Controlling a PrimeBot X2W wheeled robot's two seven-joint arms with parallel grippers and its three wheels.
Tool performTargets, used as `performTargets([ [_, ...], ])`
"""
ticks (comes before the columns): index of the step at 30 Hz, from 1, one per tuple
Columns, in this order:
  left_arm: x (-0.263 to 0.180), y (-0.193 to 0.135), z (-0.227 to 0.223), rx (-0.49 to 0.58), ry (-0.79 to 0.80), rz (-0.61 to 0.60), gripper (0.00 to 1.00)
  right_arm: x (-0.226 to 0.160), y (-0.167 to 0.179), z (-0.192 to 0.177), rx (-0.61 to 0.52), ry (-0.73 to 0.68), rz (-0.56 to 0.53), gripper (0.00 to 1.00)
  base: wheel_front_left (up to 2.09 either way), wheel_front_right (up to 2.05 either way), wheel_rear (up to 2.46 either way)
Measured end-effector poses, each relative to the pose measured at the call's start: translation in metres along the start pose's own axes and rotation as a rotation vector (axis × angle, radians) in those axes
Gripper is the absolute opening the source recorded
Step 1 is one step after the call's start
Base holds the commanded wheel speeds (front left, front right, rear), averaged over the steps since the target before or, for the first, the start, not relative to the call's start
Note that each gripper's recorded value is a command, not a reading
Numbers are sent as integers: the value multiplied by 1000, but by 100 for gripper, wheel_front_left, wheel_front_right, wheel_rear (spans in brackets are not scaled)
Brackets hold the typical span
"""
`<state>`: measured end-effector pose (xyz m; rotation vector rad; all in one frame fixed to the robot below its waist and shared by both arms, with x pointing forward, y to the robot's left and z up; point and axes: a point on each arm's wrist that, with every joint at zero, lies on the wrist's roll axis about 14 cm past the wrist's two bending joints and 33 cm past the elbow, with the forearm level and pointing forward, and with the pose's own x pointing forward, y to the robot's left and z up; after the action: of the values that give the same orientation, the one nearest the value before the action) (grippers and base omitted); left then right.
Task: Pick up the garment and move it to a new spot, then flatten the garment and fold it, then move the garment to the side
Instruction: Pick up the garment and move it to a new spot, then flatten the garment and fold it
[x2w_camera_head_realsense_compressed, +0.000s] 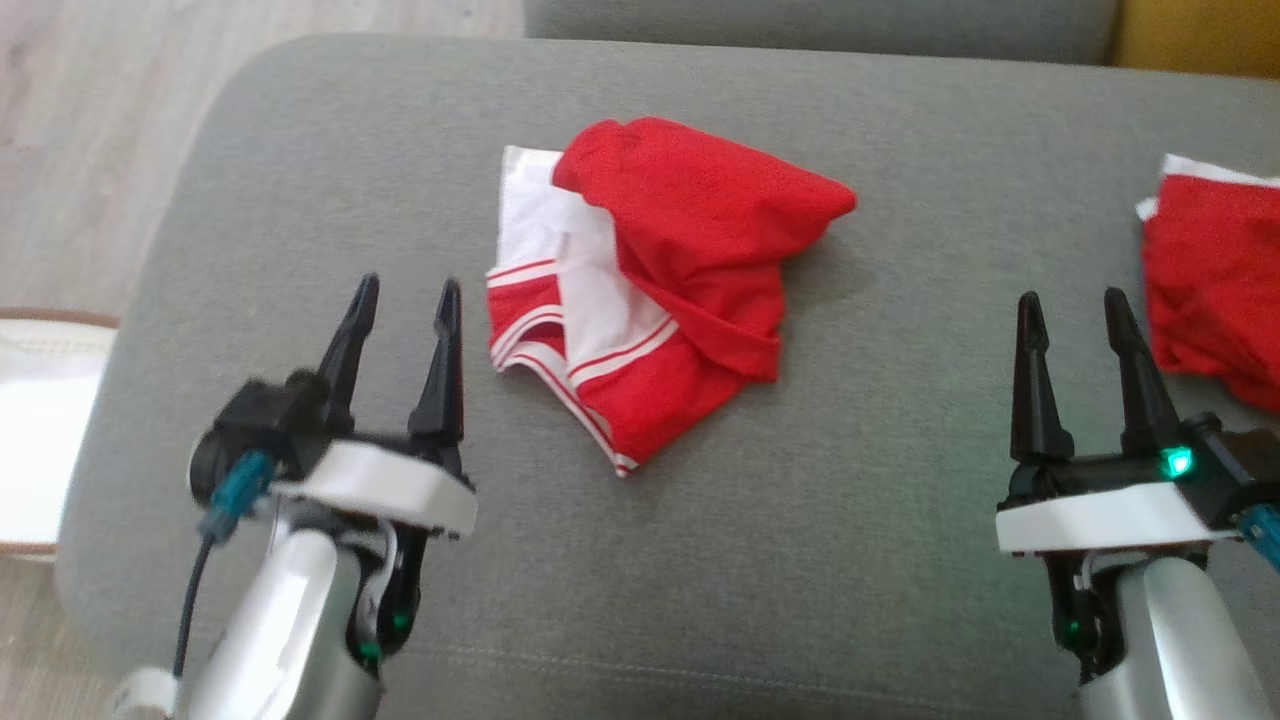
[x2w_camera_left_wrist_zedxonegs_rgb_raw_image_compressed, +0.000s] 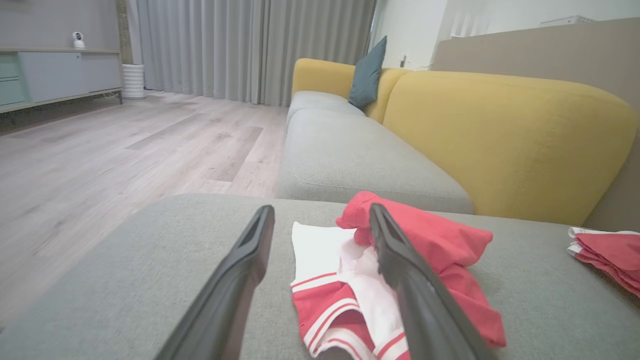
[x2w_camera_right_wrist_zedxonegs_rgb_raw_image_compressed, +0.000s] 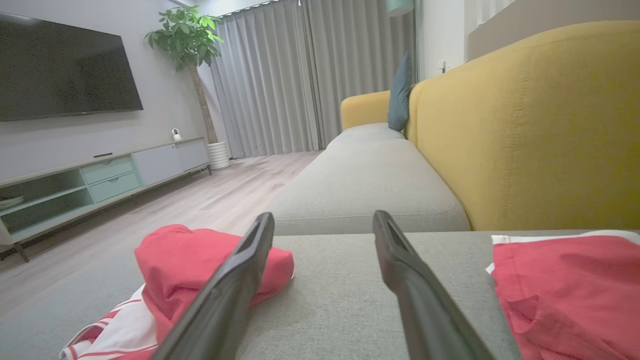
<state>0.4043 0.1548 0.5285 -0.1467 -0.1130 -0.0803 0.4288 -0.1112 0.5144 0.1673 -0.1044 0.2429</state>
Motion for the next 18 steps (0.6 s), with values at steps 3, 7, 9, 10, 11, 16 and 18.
performTargets([
  [3, -11, 9, 1, -24, -5, 45, 100, 2, 7, -2, 4, 8, 20, 100, 0, 0, 0],
  [7, -14, 7, 10, -41, -36, 53, 100, 8, 19, -6, -10, 21, 56, 100, 0, 0, 0],
  [9, -16, 11, 11, -48, -39, 64, 100, 11, 29, -9, -16, 36, 88, 100, 0, 0, 0],
  [10, -17, 12, 10, -51, -39, 69, 100, 13, 37, -12, -19, 46, 114, 100, 0, 0, 0],
  [11, -18, 14, 10, -50, -37, 71, 100, 16, 48, -14, -24, 56, 146, 100, 0, 0, 0],
  [16, -24, 26, 3, -50, -16, 110, 100, 36, 115, -24, -82, 108, 353, 100, 0, 0, 0],
  [18, -27, 33, 0, -52, -5, 130, 100, 43, 135, -33, -116, 141, 418, 100, 0, 0, 0],
])
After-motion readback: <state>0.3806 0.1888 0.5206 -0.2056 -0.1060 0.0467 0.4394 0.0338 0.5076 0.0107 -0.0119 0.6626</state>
